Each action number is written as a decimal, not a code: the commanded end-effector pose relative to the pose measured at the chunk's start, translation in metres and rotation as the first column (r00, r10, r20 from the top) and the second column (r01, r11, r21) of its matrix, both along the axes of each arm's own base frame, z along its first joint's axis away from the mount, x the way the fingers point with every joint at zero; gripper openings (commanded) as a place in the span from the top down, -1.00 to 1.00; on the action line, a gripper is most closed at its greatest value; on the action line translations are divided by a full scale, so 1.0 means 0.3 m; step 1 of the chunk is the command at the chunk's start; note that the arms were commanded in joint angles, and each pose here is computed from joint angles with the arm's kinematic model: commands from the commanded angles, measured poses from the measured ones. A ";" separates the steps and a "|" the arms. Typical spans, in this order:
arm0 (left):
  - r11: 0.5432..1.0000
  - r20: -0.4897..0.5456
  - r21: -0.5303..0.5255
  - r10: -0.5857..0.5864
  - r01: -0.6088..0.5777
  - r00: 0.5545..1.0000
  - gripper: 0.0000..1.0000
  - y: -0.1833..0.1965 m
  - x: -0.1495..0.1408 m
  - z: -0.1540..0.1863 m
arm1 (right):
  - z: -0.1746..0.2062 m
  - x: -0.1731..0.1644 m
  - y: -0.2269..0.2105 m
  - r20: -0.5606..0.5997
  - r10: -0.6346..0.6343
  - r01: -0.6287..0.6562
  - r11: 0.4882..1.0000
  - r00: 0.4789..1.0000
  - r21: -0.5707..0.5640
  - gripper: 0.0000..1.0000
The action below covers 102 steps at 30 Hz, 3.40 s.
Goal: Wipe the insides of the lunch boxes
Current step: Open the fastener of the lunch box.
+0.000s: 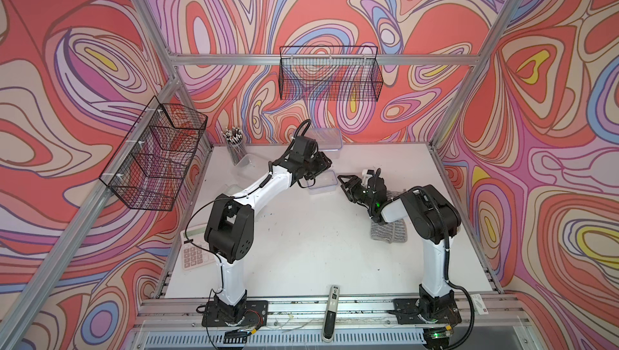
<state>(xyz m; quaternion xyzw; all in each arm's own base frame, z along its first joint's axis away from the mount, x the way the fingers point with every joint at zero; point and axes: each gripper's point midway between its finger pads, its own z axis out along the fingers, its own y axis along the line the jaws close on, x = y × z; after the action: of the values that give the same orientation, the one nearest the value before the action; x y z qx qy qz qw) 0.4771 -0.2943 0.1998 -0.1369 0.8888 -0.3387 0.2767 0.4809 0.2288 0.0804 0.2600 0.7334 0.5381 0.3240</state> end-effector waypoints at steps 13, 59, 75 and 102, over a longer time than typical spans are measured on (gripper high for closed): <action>0.878 -0.242 0.427 -0.119 0.215 0.963 0.18 0.097 -0.078 -0.390 | -0.002 0.108 0.004 0.025 -0.026 0.024 0.996 0.999 0.081 -0.27; 0.856 -0.394 0.444 -0.078 0.264 0.916 0.26 0.144 -0.181 -0.622 | 0.012 0.148 0.067 0.012 -0.065 0.057 0.934 0.998 0.352 0.31; 0.855 -0.405 0.447 -0.070 0.264 0.911 0.27 0.152 -0.192 -0.636 | 0.010 0.138 0.058 0.005 -0.081 0.074 0.930 0.997 0.361 0.79; 0.880 -0.251 0.427 -0.107 0.210 0.962 -0.13 0.090 -0.062 -0.420 | 0.011 0.027 -0.001 -0.054 -0.130 0.139 0.964 0.990 0.227 0.17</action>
<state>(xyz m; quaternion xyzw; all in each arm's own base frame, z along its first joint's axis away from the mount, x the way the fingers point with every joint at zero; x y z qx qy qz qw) 0.4687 -0.2746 0.0903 -0.0335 0.9657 -0.1525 0.2076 0.4927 0.2296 0.0738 0.3510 0.6566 0.5913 0.3098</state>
